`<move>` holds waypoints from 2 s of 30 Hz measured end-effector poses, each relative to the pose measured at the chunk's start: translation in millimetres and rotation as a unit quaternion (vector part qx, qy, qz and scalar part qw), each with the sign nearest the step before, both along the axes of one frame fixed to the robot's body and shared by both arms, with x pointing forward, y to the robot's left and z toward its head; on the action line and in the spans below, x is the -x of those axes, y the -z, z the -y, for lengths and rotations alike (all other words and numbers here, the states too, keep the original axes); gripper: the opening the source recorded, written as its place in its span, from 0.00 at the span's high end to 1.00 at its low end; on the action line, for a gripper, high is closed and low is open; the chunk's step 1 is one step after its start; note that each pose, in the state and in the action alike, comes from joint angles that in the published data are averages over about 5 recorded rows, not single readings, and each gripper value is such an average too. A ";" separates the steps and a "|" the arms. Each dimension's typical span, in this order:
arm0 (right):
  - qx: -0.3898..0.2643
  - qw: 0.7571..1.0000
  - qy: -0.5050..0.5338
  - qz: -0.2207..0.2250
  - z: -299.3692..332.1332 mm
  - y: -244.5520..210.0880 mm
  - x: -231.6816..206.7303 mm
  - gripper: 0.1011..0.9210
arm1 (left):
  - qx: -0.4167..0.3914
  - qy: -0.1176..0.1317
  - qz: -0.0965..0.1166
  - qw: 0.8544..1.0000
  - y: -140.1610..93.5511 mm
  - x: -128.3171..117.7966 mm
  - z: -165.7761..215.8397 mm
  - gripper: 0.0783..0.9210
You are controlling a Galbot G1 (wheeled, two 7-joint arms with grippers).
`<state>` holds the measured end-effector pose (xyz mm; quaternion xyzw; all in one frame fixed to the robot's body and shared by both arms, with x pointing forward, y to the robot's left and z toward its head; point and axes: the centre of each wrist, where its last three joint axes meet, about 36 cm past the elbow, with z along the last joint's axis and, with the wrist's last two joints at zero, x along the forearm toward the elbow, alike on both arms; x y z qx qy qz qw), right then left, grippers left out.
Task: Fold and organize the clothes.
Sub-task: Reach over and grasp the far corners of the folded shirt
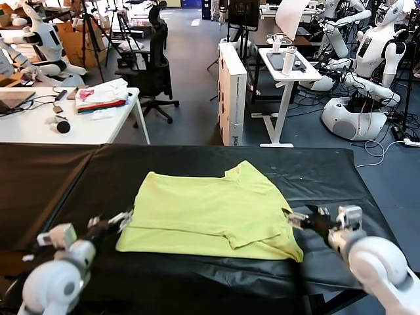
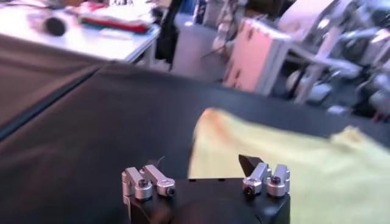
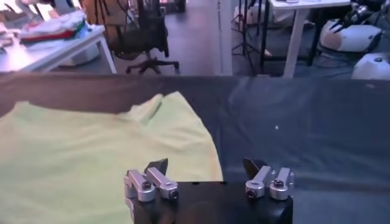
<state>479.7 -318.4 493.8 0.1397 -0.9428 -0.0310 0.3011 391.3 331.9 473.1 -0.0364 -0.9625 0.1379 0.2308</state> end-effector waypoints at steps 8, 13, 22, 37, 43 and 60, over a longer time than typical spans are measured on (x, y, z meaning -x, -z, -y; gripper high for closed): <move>0.013 1.000 -0.012 0.007 -18.3 7.5 -58.8 0.02 | 0.020 0.024 -0.034 0.999 14.2 -68.9 -8.1 0.02; 0.018 1.000 -0.011 0.004 -29.5 10.5 -89.4 0.02 | 0.014 0.026 -0.040 0.999 22.1 -104.8 -11.9 0.02; 0.016 1.000 -0.001 -0.006 -38.1 17.7 -113.7 0.02 | -0.009 0.025 -0.023 0.999 31.7 -154.6 -11.3 0.02; 0.017 1.000 0.010 -0.020 -40.7 32.3 -118.9 0.02 | -0.033 0.024 -0.024 0.999 47.8 -182.6 -3.5 0.02; 0.021 0.999 0.010 -0.025 -41.6 35.5 -120.6 0.02 | -0.041 0.026 -0.038 0.998 53.7 -176.9 -4.6 0.02; 0.024 0.999 0.009 -0.033 -42.9 39.3 -122.4 0.44 | -0.026 0.035 -0.050 0.998 52.7 -174.0 -6.2 0.29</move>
